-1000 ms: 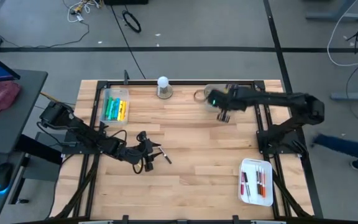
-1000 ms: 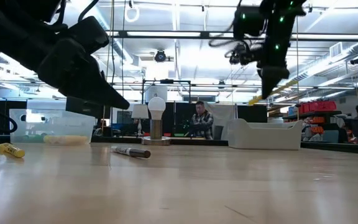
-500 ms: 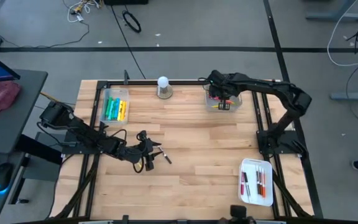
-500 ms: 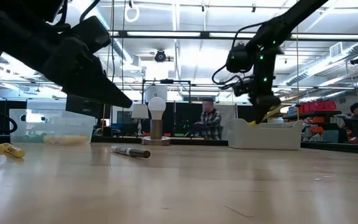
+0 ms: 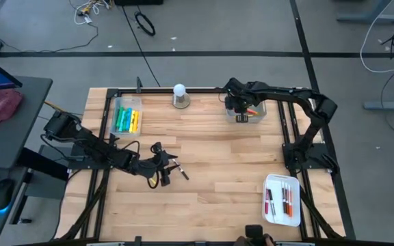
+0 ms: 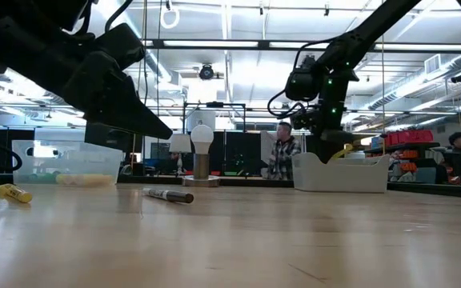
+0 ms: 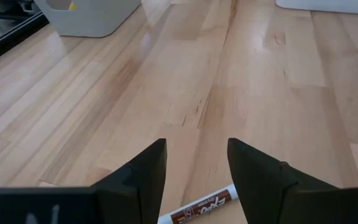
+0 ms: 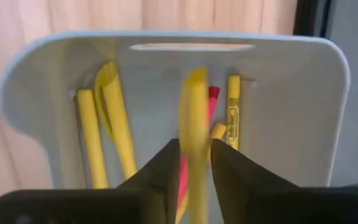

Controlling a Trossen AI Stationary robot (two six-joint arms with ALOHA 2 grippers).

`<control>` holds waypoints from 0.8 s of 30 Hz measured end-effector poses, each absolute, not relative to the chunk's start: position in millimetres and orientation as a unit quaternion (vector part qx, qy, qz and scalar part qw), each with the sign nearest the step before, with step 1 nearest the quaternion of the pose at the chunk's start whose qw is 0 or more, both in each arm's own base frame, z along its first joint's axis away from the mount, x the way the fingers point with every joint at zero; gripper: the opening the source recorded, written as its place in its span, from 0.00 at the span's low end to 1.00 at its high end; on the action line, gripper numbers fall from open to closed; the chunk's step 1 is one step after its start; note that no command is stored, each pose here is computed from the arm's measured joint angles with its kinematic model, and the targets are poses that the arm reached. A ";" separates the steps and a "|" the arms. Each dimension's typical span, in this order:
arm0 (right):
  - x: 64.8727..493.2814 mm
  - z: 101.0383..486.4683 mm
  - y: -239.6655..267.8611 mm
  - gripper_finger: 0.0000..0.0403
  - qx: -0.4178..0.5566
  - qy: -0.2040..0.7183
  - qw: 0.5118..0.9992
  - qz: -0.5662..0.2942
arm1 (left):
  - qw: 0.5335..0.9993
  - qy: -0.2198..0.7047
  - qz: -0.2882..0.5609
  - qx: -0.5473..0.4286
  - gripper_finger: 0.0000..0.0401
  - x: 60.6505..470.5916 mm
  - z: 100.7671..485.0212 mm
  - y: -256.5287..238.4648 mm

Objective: Pick & Place Markers
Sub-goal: Put the yellow pen into the gray bin

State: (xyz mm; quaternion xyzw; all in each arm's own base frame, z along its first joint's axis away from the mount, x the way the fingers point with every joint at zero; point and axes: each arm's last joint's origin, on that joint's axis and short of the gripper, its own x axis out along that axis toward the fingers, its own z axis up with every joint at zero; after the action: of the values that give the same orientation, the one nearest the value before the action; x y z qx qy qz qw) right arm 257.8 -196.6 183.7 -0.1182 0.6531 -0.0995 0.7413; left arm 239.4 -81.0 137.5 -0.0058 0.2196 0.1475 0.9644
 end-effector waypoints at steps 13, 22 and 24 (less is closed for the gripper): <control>261.9 198.7 -168.0 0.24 -0.141 0.682 0.660 -0.282 | 0.965 0.221 0.139 -0.002 0.44 239.8 137.8 -80.8; 285.7 255.2 -49.1 0.08 -0.086 0.511 0.818 -0.248 | 0.977 0.167 0.129 0.020 0.44 249.9 150.5 -72.1; 291.2 264.7 -20.7 0.04 -0.053 0.445 0.862 -0.235 | 0.979 0.167 0.108 0.048 0.44 251.9 151.9 -69.7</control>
State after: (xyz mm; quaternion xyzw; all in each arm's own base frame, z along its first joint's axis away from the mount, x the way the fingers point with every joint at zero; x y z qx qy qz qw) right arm 291.2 -20.7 264.7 -0.0531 0.4452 -0.2349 0.8624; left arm 251.9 -69.7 151.9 0.0479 0.1666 0.1075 0.9790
